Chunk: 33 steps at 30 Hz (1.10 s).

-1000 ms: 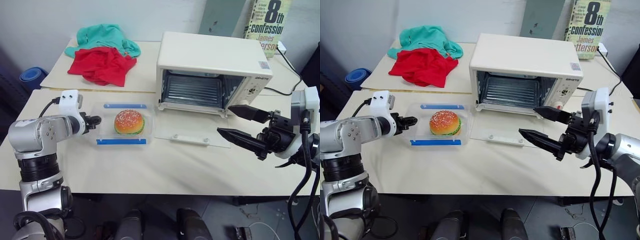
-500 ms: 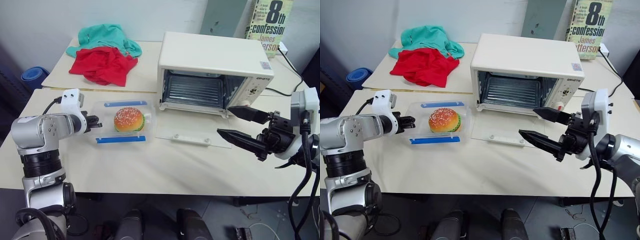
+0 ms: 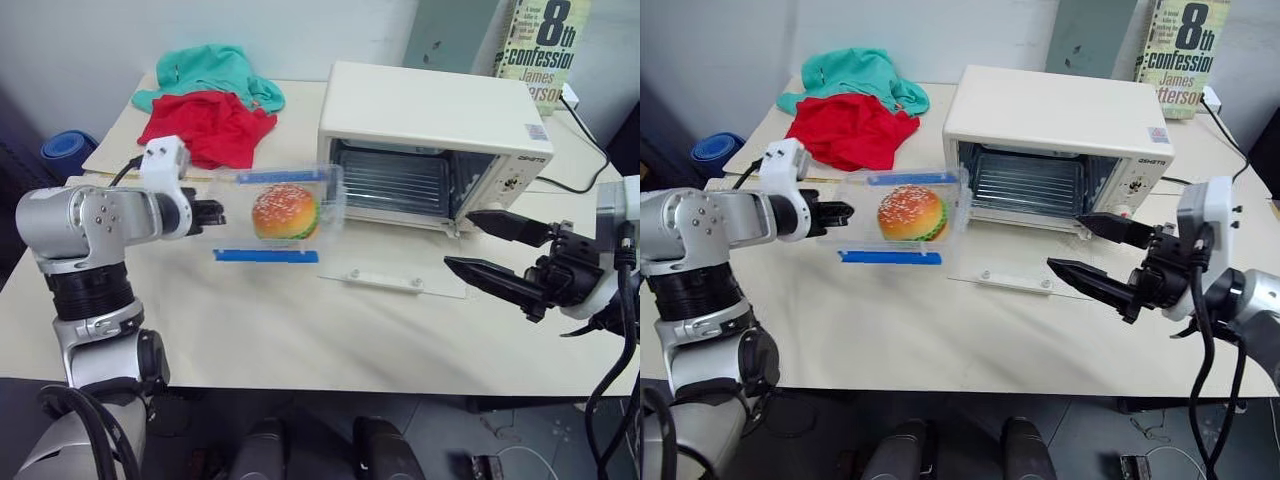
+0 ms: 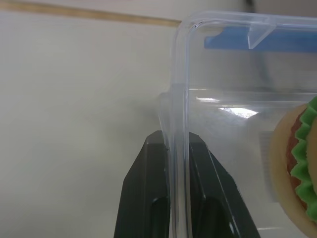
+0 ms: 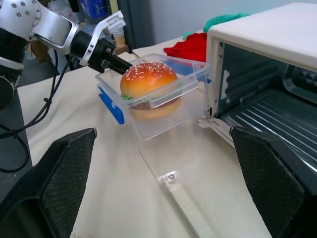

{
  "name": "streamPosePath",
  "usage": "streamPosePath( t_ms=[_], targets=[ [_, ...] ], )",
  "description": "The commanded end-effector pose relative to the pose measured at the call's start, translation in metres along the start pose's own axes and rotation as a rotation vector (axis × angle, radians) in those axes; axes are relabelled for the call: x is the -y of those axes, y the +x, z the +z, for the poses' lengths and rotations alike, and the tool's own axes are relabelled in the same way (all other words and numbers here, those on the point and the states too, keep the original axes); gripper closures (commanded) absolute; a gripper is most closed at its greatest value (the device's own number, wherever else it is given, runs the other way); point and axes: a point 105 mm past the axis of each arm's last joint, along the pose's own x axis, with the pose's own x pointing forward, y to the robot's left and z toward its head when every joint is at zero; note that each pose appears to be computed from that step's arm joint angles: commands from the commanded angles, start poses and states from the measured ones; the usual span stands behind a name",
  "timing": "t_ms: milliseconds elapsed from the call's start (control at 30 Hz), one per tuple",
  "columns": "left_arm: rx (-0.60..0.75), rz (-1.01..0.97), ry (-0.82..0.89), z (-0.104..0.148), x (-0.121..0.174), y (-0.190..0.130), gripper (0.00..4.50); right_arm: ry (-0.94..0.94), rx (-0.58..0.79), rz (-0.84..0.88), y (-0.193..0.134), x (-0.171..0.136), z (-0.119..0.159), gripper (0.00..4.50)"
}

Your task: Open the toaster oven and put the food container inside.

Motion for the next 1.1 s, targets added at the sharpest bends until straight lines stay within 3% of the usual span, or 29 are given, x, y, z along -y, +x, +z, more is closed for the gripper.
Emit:
streamPosePath(
  t_ms=[33,367,567,900,933,1100],
  targets=[
    [0.046,-0.09,0.112,0.013,0.033,-0.003,4.46,-0.063,0.024,-0.036,-0.01,0.002,0.012,0.0],
    [-0.022,-0.281,0.283,0.002,0.111,0.03,4.46,-0.071,0.021,-0.139,-0.033,0.004,0.007,0.0],
    [-0.017,-0.324,0.333,0.007,0.134,0.045,4.46,-0.054,0.038,-0.165,-0.034,-0.001,0.001,0.0],
    [0.028,-0.311,0.321,0.021,0.143,0.064,4.46,-0.062,0.058,-0.188,-0.03,0.005,0.0,0.0],
    [0.033,-0.313,0.311,0.022,0.144,0.065,3.75,-0.063,0.058,-0.189,-0.031,0.005,0.001,0.0],
    [0.047,-0.292,0.289,0.023,0.143,0.07,2.3,-0.061,0.056,-0.196,-0.031,0.006,0.001,0.0]
  ],
)
